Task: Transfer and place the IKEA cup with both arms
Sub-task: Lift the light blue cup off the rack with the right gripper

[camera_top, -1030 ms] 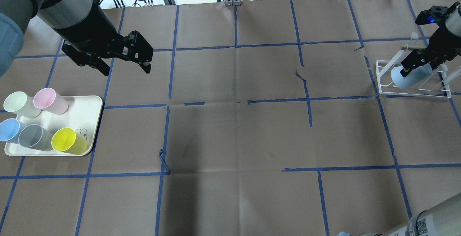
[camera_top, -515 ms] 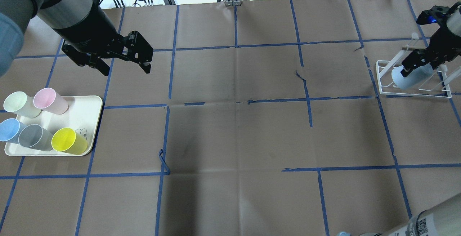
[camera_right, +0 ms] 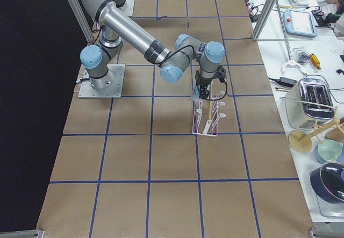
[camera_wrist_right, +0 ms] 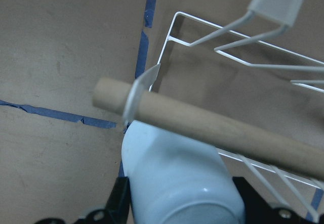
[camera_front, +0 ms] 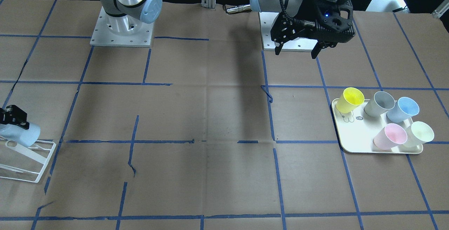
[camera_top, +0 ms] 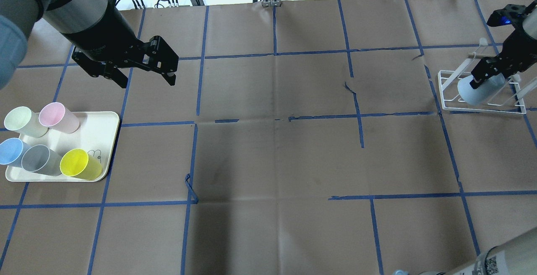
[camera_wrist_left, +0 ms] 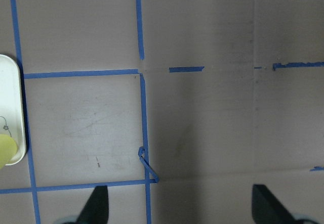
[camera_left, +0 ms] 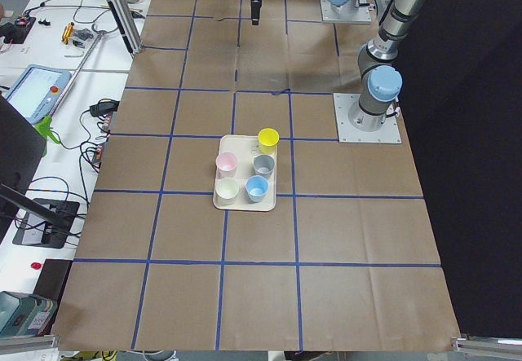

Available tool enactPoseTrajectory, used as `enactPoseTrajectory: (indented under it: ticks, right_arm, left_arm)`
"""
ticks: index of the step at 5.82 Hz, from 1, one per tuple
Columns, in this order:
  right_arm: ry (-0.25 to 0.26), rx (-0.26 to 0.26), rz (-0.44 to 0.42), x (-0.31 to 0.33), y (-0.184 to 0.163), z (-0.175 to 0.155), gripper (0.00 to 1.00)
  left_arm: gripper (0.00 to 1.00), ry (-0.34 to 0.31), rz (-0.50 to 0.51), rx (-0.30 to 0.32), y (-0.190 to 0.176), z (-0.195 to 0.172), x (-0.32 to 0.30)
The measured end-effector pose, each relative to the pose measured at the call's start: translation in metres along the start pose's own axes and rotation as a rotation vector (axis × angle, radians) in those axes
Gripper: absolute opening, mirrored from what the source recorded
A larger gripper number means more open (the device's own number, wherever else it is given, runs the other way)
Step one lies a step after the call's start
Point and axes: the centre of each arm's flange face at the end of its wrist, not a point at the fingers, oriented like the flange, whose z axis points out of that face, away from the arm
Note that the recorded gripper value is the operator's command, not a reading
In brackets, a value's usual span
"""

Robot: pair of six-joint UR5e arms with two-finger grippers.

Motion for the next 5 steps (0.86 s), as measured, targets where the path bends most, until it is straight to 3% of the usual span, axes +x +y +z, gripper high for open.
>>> enactPoseTrajectory:
  ticks: [2, 5]
  right_arm:
    - [0.024, 0.028, 0.002, -0.004, 0.004, -0.034, 0.36]
    - [0.021, 0.024, -0.004, -0.023, 0.018, -0.128, 0.37]
  left_arm:
    - [0.99, -0.031, 0.0, -0.012, 0.001, -0.001, -0.003]
    - [0.99, -0.057, 0.002, -0.024, 0.003, 0.0, -0.006]
